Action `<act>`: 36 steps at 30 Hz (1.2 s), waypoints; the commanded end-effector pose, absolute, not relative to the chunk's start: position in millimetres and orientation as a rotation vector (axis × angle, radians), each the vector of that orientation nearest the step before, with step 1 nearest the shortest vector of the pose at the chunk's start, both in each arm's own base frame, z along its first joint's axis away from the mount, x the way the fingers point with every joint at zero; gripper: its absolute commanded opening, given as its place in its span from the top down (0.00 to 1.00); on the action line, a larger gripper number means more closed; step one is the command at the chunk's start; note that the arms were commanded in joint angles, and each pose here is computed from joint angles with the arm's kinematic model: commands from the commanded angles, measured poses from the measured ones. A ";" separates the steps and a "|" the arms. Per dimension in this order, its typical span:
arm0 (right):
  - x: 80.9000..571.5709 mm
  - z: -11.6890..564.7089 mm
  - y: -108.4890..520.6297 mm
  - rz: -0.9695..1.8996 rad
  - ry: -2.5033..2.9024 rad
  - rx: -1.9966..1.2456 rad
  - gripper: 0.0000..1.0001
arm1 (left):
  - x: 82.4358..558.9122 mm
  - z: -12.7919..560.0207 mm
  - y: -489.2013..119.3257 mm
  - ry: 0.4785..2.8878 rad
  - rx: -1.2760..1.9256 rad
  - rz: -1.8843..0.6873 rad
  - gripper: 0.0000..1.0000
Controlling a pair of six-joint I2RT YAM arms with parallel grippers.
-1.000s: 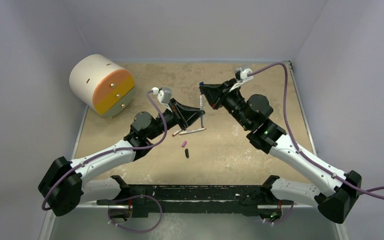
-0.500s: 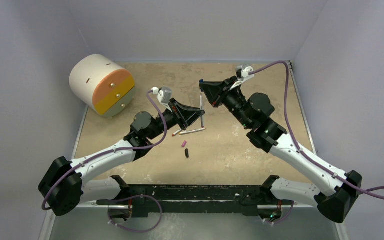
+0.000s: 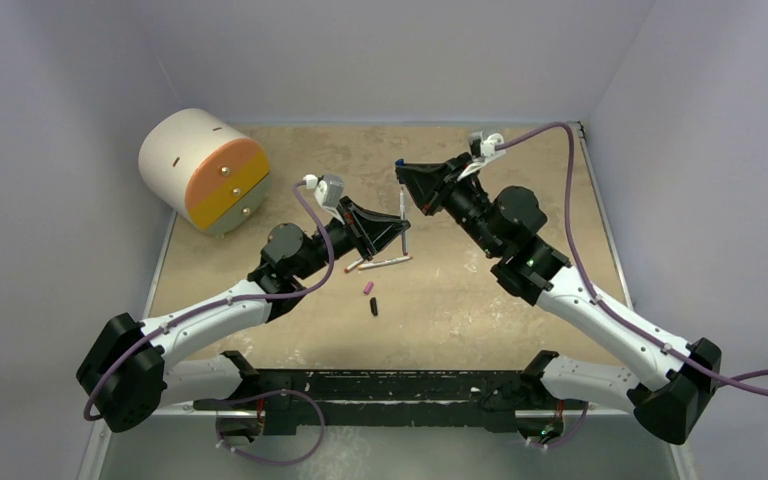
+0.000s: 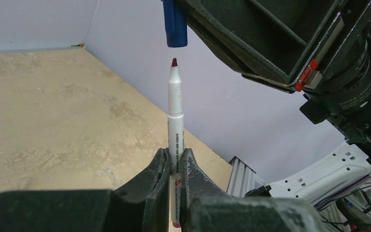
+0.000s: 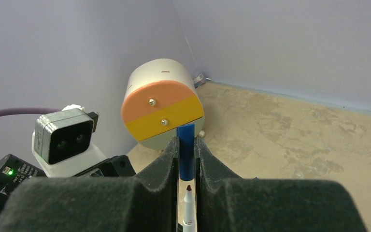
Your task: Insert the pens into the pen caps
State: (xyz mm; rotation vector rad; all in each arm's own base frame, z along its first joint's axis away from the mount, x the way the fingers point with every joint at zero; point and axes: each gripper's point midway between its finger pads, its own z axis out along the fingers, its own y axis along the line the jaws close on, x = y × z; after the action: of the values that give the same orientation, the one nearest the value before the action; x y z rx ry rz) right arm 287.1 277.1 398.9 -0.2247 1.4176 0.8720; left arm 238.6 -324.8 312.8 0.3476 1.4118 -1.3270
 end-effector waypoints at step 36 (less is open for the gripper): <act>276.8 369.1 260.1 0.857 1.425 -0.195 0.98 | 254.6 374.1 -327.9 1.297 0.314 -1.289 1.00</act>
State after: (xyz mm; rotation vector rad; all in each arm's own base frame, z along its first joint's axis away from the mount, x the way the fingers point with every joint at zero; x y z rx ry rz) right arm 279.6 268.0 367.9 -0.1907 1.4331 0.8908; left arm 251.7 -331.4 320.2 0.2992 1.4427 -1.3111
